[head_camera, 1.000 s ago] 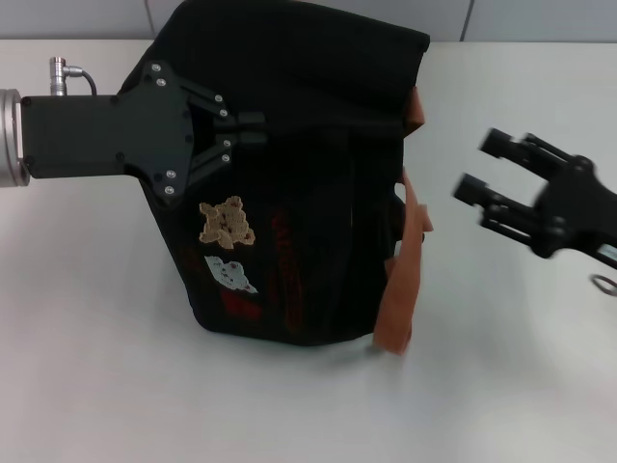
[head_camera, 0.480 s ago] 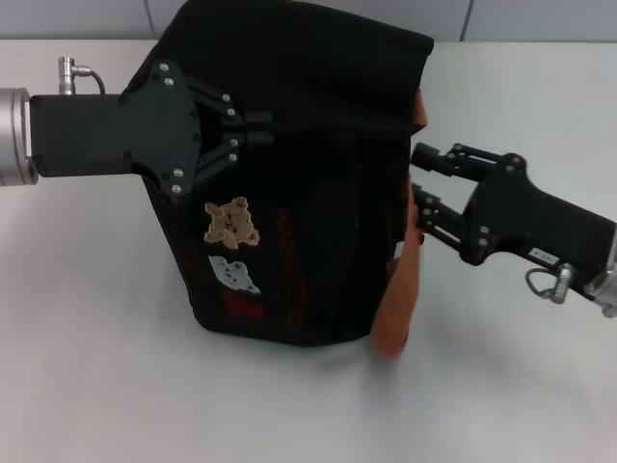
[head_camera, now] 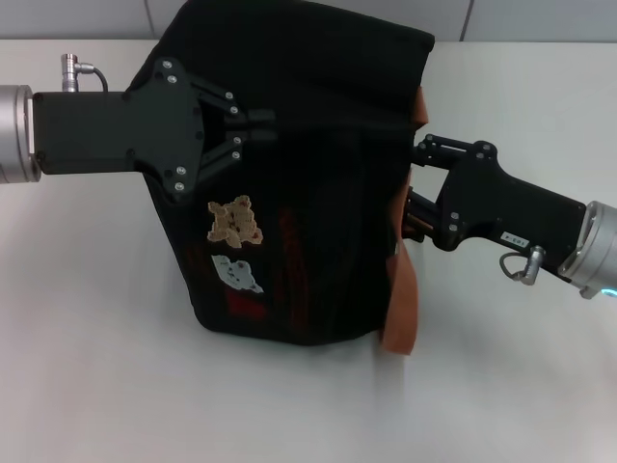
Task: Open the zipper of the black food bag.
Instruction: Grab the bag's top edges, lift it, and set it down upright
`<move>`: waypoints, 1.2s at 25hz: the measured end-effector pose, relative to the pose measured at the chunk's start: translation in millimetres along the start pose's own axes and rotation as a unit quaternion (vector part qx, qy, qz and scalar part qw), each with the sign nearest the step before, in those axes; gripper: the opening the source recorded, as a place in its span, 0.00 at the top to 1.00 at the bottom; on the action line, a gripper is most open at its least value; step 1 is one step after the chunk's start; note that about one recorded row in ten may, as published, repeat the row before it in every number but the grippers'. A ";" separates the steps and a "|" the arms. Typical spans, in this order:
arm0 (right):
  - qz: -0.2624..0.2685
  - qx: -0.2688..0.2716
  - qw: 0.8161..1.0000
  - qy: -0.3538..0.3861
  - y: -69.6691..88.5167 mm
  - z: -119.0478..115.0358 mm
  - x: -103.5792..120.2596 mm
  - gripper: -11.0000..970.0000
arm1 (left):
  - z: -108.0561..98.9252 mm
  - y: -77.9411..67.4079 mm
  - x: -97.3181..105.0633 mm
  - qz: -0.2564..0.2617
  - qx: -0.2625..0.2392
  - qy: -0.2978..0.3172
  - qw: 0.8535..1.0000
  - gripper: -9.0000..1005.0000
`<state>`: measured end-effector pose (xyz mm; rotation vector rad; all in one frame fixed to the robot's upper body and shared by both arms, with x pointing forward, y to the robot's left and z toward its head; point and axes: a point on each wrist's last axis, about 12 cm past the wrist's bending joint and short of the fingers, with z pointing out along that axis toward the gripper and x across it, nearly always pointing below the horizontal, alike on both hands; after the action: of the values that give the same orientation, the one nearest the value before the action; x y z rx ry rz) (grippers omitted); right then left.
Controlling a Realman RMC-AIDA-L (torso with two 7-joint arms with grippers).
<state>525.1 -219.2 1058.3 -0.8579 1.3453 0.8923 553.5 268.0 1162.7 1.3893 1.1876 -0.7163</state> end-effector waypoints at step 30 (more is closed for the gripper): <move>0.000 0.001 1.000 -0.001 4.6 -0.6 3.5 0.94 | 1.3 0.5 2.6 0.000 -0.007 0.005 1.000 0.92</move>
<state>520.8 -217.7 1054.7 -0.8548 1.3457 0.8911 555.1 267.5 1160.3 1.3825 1.1982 -0.7011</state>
